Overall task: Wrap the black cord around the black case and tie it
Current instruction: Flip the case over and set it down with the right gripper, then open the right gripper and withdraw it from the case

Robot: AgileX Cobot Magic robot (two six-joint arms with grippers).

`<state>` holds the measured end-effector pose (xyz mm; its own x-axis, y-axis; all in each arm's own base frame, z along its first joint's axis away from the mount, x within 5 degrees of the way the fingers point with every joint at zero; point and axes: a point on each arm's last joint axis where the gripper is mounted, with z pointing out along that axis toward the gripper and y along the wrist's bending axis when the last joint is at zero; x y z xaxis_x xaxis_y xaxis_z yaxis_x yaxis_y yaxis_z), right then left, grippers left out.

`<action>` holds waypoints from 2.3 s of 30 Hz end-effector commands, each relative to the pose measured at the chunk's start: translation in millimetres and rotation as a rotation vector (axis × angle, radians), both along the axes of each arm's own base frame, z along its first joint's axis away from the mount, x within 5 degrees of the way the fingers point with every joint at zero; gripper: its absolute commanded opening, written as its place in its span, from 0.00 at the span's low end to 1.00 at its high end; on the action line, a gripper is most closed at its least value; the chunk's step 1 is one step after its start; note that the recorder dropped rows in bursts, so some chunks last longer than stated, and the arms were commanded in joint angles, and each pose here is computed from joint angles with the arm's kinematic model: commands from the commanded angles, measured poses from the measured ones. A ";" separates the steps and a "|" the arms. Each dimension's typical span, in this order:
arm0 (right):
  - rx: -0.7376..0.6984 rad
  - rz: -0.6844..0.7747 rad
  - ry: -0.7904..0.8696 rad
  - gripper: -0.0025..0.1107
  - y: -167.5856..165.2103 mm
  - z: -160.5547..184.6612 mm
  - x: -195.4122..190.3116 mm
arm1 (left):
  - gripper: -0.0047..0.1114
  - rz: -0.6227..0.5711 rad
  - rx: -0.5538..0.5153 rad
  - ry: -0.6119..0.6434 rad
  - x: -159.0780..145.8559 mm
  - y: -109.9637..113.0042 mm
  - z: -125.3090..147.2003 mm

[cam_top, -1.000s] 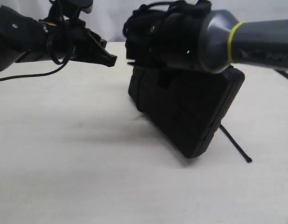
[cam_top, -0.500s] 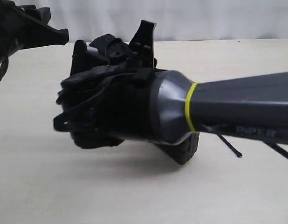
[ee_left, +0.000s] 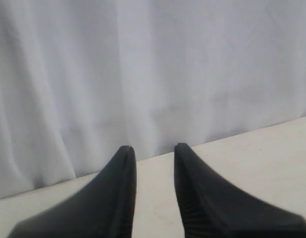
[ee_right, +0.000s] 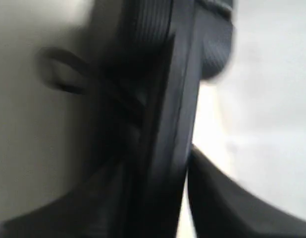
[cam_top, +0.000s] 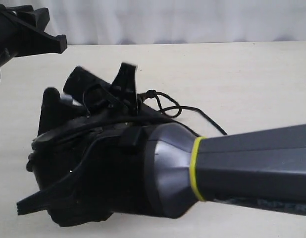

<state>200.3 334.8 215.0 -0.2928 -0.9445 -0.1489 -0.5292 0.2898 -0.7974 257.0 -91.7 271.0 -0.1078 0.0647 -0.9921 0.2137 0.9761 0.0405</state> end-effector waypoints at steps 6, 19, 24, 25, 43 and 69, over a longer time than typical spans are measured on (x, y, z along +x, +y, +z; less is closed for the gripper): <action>0.107 -0.037 0.330 0.61 1.1 -37.9 -11.0 | 0.27 0.000 -0.006 0.002 -0.7 0.7 0.2; 0.451 -0.123 0.337 0.61 -49.5 67.5 41.5 | 0.27 -0.041 0.032 0.058 -2.3 -2.4 -5.4; 0.702 -0.368 0.266 0.61 -143.3 114.3 92.2 | 0.27 -0.165 0.152 0.256 -6.0 -11.6 -18.6; 0.727 -0.408 0.259 0.61 -159.3 116.7 100.4 | 0.27 -0.185 0.163 0.313 -6.0 -13.5 -19.7; 0.678 -0.743 0.667 0.60 -315.6 -73.4 199.8 | 0.27 -0.626 0.253 0.697 76.0 -149.9 -98.4; 0.374 -0.568 0.746 0.50 -281.6 -116.5 198.7 | 0.27 -0.848 0.432 0.801 66.7 -164.7 -133.7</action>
